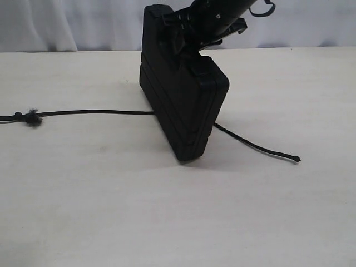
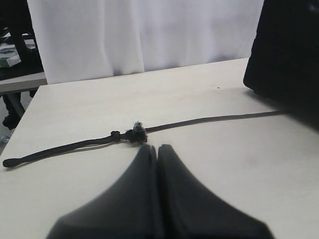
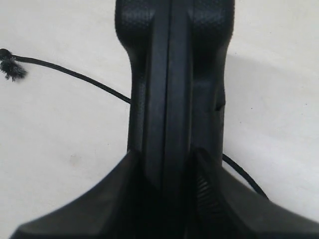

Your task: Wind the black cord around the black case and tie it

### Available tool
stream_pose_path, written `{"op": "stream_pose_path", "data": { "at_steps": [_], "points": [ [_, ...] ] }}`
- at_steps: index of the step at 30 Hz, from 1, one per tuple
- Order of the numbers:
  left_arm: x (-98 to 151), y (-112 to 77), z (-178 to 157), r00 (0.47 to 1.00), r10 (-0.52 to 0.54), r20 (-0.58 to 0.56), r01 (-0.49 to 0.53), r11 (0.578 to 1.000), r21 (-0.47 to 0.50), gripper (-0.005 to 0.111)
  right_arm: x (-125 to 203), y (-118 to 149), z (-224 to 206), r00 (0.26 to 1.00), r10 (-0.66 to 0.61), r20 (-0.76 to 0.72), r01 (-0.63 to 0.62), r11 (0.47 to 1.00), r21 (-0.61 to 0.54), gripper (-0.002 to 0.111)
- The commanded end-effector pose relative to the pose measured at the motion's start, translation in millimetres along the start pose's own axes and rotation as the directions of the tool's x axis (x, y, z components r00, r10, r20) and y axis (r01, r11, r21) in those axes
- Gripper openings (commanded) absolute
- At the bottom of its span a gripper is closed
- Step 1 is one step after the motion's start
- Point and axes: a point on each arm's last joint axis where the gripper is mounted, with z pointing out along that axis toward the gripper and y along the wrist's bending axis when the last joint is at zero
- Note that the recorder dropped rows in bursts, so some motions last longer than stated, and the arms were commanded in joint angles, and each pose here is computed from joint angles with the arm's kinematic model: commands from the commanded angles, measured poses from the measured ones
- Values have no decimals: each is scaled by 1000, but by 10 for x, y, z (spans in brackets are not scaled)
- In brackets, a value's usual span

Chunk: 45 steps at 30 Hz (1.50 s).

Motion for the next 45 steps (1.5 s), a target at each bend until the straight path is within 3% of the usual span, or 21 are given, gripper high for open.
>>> {"op": "stream_pose_path", "data": {
  "at_steps": [1, 12, 20, 24, 30, 33, 39, 40, 43, 45],
  "points": [
    [2, 1, 1, 1000, -2, 8, 2, 1000, -4, 0, -19, 71, -27, 999, -16, 33, 16, 1000, 11, 32],
    [2, 1, 1, 1000, -2, 8, 2, 1000, -4, 0, -40, 93, -17, 998, -15, 64, 12, 999, 46, 32],
    [2, 1, 1, 1000, -2, 8, 2, 1000, -4, 0, -26, 94, -16, 999, -7, 49, 5, 999, 44, 4],
    [2, 1, 1, 1000, -2, 8, 2, 1000, -4, 0, -13, 95, -16, 999, 5, 35, -6, 999, 42, 4],
    [2, 1, 1, 1000, -2, 8, 2, 1000, -4, 0, -13, 77, -17, 992, 122, 43, -124, 991, 57, 4],
    [2, 1, 1, 1000, -2, 8, 2, 1000, -4, 0, -15, 59, -128, 972, 227, 65, -232, 968, 96, 4],
    [2, 1, 1, 1000, -2, 8, 2, 1000, -4, 0, 6, 108, -353, 961, 269, 66, -274, 956, 105, 4],
    [2, 1, 1, 1000, -2, 8, 2, 1000, -4, 0, 21, 114, -370, 961, 269, 61, -275, 953, 130, 4],
    [2, 1, 1, 1000, -2, 8, 2, 1000, -4, 0, 83, 234, -365, 968, 227, 111, -252, 906, 341, 4],
    [2, 1, 1, 1000, -2, 8, 2, 1000, -4, 0, 98, 340, -350, 968, 208, 139, -246, 893, 377, 4]
  ]
}}
